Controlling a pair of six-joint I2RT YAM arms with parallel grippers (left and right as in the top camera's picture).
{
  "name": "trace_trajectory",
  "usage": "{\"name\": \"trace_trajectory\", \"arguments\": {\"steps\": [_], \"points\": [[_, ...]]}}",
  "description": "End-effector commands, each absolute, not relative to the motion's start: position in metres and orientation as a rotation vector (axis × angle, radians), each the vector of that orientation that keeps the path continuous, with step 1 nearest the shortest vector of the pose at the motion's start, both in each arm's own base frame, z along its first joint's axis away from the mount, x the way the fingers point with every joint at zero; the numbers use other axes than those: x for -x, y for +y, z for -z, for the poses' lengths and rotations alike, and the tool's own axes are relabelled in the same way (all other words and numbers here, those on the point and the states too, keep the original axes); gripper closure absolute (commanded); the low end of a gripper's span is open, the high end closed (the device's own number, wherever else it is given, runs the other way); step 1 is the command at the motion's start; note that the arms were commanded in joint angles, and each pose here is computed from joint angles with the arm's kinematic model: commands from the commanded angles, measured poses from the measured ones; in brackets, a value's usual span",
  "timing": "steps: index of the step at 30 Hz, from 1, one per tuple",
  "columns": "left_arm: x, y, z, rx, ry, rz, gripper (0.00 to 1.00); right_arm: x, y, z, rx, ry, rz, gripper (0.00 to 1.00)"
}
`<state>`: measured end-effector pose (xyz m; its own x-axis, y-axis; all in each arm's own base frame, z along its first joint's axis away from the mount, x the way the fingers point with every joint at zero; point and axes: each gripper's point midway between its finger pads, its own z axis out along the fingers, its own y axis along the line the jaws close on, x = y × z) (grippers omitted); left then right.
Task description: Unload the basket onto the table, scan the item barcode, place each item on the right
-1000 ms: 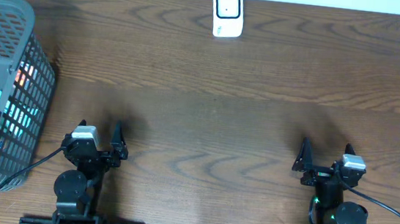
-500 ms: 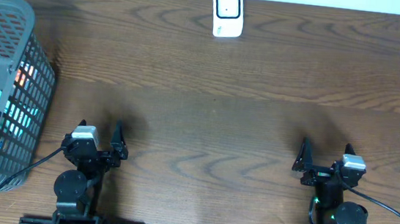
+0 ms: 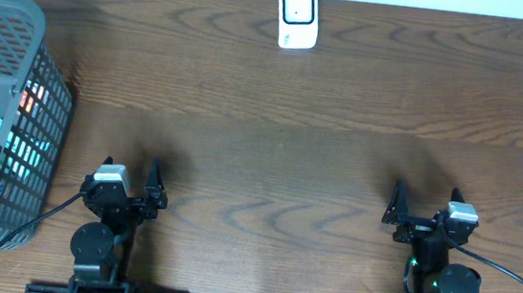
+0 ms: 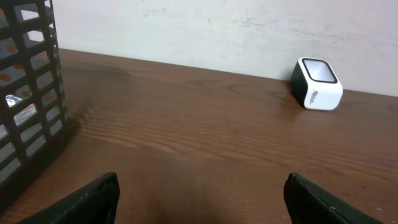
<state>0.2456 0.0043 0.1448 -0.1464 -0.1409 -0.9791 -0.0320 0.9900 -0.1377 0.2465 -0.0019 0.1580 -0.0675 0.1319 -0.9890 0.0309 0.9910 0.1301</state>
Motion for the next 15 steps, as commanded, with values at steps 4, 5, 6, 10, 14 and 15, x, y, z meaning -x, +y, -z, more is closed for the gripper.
{"name": "trace_trajectory", "arguments": {"steps": [4, 5, 6, 10, 14, 15], "points": [[-0.245, 0.0049, -0.1274, 0.118, 1.764, 0.077, 0.15, -0.2462, -0.0022, -0.1574, -0.141, 1.637, -0.09, 0.01], [-0.245, 0.0048, -0.1274, 0.118, 1.764, 0.077, 0.15, -0.2462, -0.0022, -0.1574, -0.141, 1.637, -0.09, 0.01], [-0.245, 0.0049, -0.1274, 0.118, 1.764, 0.077, 0.15, -0.2462, -0.0022, -0.1574, -0.141, 1.637, -0.09, 0.01], [-0.245, 0.0048, -0.1274, 0.118, 1.764, 0.077, 0.15, -0.2462, -0.0022, -0.1574, -0.141, 1.637, -0.09, 0.01], [-0.245, 0.0072, -0.1278, 0.127, 1.761, 0.065, 0.15, -0.2462, -0.0022, -0.1574, -0.141, 1.637, -0.09, 0.01], [-0.245, 0.0074, -0.1276, 0.128, 1.762, 0.063, 0.15, -0.2462, -0.0022, -0.1574, -0.141, 1.637, -0.09, 0.01]]}}
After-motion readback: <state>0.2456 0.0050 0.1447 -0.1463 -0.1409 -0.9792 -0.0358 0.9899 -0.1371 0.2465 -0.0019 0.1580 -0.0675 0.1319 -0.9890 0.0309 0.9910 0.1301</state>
